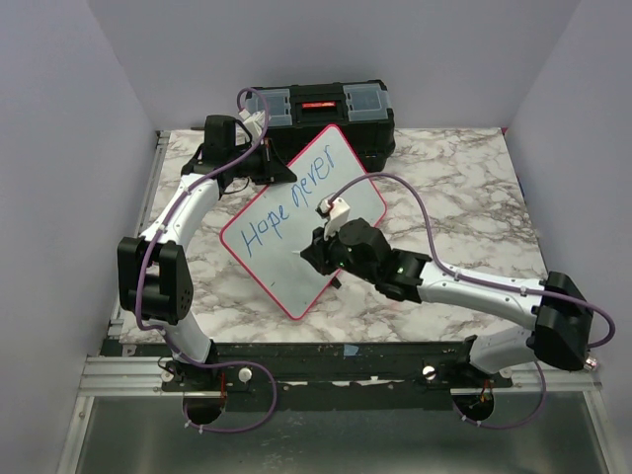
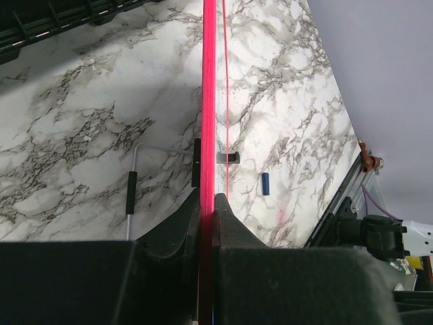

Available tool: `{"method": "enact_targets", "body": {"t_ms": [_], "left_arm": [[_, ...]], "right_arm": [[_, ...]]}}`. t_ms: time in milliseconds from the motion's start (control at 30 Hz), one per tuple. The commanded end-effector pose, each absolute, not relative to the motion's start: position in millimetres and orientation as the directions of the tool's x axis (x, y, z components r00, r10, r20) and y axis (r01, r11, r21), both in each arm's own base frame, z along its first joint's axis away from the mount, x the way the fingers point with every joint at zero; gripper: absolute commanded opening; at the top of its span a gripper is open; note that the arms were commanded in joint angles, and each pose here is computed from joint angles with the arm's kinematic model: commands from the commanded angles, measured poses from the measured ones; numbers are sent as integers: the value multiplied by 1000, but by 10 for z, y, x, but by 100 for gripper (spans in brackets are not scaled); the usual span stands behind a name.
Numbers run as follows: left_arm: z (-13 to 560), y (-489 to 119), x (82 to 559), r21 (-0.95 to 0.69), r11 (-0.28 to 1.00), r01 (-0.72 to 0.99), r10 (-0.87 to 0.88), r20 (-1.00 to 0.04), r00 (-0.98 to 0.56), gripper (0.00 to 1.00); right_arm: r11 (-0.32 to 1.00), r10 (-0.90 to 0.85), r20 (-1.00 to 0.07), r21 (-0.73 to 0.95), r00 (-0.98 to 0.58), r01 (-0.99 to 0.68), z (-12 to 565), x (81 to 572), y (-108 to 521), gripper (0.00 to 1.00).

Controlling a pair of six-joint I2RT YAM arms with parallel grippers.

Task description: Write a sentence on the whiteboard

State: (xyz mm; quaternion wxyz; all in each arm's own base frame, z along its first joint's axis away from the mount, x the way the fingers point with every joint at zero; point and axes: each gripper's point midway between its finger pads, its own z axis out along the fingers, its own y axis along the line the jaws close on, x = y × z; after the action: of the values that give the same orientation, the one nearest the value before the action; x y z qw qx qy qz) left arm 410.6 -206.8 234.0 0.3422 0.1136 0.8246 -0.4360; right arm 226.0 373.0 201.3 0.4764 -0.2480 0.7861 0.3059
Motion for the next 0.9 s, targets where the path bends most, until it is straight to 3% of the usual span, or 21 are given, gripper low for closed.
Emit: {"method": "enact_targets", "body": {"t_ms": [0,33,67,133,867], "left_arm": [[2388,-2060,4130,-573,603,556,-77,-735,-674,0],[2392,-2060,4125,-573,602,556,-77,-735,-674,0],[2396,-2061,4126,-573,601,557,-77,-736,-673,0],[2395,-2065,4124,-576,598,556,-79,-733,-675,0],[2408,-2068,4122,-578,595,558,-82,-735,-674,0]], "right_arm": [[711,-44,-921,244,-388,-660,2176,2397,3841,1],[713,-45,-921,241,-386,-658,2166,2411,3859,1],[696,33,-938,270,-346,-665,2551,2380,3778,1],[725,-53,-919,234,-391,-648,2106,2469,3915,1],[637,-166,-894,226,-417,-737,1839,2270,4114,1]]}}
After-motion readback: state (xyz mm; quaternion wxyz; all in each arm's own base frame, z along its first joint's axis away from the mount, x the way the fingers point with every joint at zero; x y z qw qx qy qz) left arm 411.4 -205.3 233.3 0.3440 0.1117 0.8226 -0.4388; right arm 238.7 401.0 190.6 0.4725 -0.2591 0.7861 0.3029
